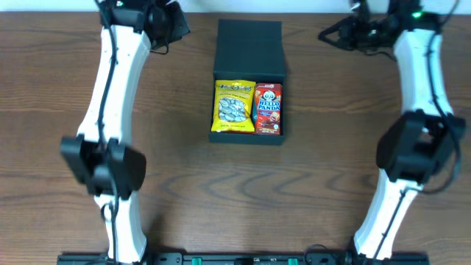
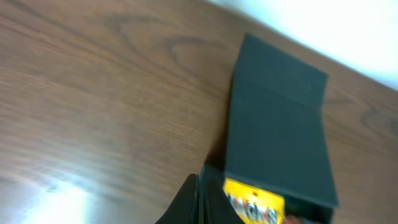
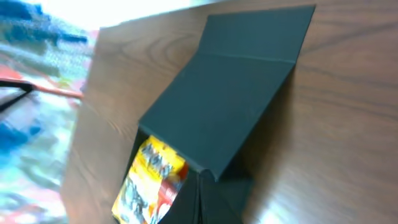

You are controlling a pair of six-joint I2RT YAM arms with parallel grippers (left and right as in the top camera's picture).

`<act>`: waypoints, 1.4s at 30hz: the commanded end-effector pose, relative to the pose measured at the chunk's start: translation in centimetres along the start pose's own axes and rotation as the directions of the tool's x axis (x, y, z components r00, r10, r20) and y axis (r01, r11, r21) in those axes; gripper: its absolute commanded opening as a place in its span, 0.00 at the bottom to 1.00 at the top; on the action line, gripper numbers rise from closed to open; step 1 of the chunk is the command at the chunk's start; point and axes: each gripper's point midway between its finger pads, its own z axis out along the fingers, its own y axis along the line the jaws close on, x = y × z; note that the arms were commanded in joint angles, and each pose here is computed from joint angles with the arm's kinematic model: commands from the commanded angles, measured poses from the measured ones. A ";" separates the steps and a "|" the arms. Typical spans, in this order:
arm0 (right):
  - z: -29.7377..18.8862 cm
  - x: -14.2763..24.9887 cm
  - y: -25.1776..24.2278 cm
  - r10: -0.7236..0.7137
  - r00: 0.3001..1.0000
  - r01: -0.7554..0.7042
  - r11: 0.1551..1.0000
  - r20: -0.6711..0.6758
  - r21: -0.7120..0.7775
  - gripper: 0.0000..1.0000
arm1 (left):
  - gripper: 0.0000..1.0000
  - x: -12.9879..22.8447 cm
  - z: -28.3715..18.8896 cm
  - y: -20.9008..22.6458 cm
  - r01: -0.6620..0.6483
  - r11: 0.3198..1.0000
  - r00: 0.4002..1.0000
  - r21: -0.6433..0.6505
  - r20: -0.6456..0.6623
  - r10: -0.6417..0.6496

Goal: Pack container
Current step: 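Open left gripper and withdraw both arms to the box's back corners, then lift the green box lid with both grippers and fold it closed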

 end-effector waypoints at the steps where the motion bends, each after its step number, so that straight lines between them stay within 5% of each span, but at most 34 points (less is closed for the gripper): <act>1: 3.2 1.0 -1.1 0.204 0.977 -0.209 0.973 -0.059 -0.101 0.01 | 0.06 1.8 5.3 0.4 0.074 0.992 0.987 0.100 -0.153 -0.058; 6: 6.8 2.7 -3.2 0.262 0.958 -0.273 0.958 -0.112 -0.092 0.01 | 0.06 2.8 11.2 1.4 0.239 0.961 0.945 0.137 -0.260 -0.198; 16: 10.7 5.7 -7.3 0.351 0.922 -0.354 0.935 -0.162 0.013 0.01 | 0.06 6.3 18.2 2.3 0.356 0.928 0.877 0.105 -0.381 -0.293; 31: 13.9 8.4 -7.8 0.389 0.892 -0.392 0.919 -0.230 0.035 0.01 | 0.06 6.9 19.0 -1.1 0.323 0.931 0.898 0.171 -0.367 -0.244; 42: 14.6 7.4 -4.3 0.302 0.919 -0.345 0.927 -0.255 -0.147 0.01 | 0.06 7.4 18.7 -1.2 0.309 0.933 0.894 0.185 -0.390 -0.219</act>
